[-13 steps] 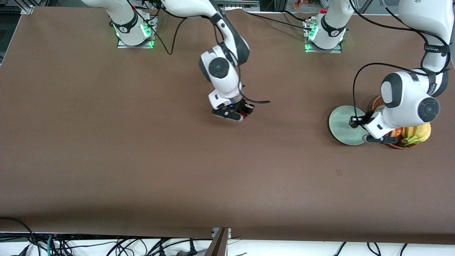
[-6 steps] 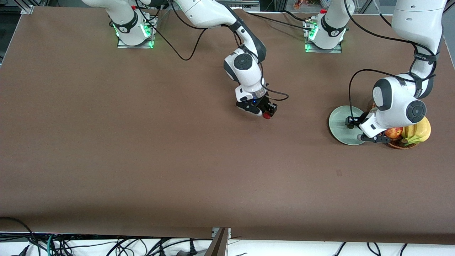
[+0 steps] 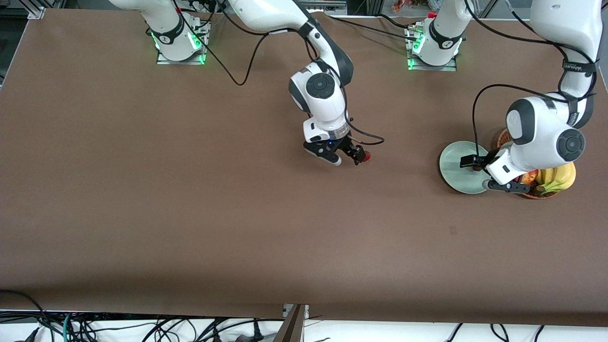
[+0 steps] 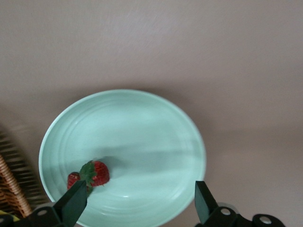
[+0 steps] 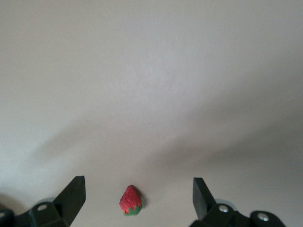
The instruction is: Collect all strawberries into plate
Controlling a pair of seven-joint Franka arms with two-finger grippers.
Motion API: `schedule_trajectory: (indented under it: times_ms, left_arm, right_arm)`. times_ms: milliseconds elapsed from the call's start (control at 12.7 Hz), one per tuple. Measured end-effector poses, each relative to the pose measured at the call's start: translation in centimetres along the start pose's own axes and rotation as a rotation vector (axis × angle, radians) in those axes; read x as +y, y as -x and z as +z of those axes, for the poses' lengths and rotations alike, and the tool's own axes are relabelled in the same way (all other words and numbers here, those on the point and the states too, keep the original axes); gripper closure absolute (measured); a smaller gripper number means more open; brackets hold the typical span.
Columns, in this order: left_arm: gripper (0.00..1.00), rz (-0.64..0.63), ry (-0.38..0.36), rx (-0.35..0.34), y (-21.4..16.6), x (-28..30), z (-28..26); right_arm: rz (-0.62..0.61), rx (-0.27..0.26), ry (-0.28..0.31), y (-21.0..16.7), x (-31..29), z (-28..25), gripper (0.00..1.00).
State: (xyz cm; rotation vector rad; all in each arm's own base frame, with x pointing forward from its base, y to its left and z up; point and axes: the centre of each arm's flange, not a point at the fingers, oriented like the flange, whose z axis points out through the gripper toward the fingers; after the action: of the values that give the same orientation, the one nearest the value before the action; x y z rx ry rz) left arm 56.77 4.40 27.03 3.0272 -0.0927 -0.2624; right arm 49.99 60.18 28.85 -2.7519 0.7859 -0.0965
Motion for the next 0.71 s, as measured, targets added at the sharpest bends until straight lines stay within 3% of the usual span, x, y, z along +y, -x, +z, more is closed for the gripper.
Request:
schedule_trajectory:
  times_ms: [472, 708]
  left_arm:
    - [0.00, -0.119, 0.027, 0.010, -0.2, 10.3, -1.3]
    - [0.00, -0.209, 0.034, 0.024, 0.5, 20.6, 0.1]
  right_arm:
    - [-0.160, -0.057, 0.221, -11.6, 3.7, -13.1, 0.00]
    - [-0.243, -0.110, 0.246, -17.3, 7.3, -17.8, 0.00]
